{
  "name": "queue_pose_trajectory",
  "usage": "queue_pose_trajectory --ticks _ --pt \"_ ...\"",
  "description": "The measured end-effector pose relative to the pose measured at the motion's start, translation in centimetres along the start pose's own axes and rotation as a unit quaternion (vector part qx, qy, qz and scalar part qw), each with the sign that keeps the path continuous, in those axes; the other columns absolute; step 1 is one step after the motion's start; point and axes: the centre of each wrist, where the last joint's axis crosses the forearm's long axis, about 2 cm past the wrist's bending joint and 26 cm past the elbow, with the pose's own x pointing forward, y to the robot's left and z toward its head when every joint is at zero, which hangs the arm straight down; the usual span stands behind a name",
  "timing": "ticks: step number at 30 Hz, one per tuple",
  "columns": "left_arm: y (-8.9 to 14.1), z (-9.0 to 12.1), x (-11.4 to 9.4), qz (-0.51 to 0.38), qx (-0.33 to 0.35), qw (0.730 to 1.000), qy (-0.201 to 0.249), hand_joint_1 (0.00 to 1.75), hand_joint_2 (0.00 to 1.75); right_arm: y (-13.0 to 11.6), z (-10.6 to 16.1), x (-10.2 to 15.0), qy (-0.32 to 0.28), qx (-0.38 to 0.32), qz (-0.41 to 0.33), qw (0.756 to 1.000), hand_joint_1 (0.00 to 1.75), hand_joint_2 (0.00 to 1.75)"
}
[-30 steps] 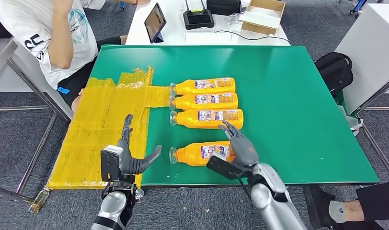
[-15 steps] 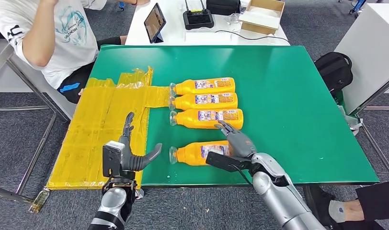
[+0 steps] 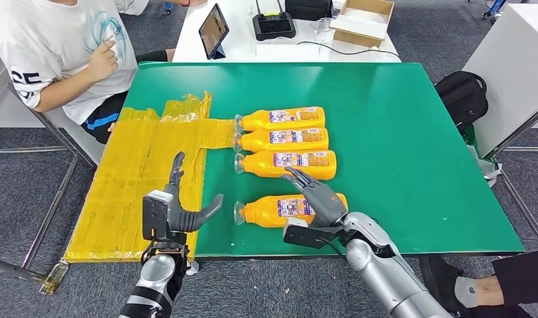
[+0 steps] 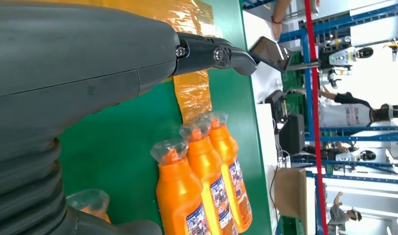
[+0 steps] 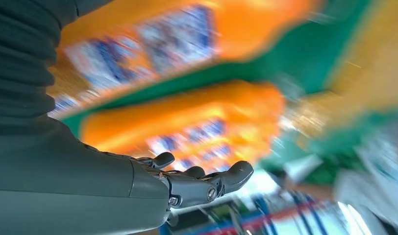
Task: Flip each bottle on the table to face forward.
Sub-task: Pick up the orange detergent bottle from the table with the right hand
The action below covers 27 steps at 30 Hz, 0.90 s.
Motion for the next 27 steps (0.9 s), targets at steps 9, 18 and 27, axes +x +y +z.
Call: queue_pose_trajectory --ticks 9,18,27 --pt "-0.4 -0.2 -0.1 0.002 -0.012 1.000 0.002 0.00 1.75 0.4 0.0 0.6 -0.002 0.033 0.014 0.999 0.00 1.75" --pt "-0.5 0.1 -0.6 0.003 -0.014 1.000 0.017 0.00 1.75 0.9 0.8 -0.8 0.049 0.061 0.052 0.996 0.00 1.75" --pt "-0.5 0.3 -0.8 0.002 -0.013 1.000 0.027 0.00 1.75 0.7 1.2 -1.6 0.090 0.062 0.094 0.990 0.00 1.75"
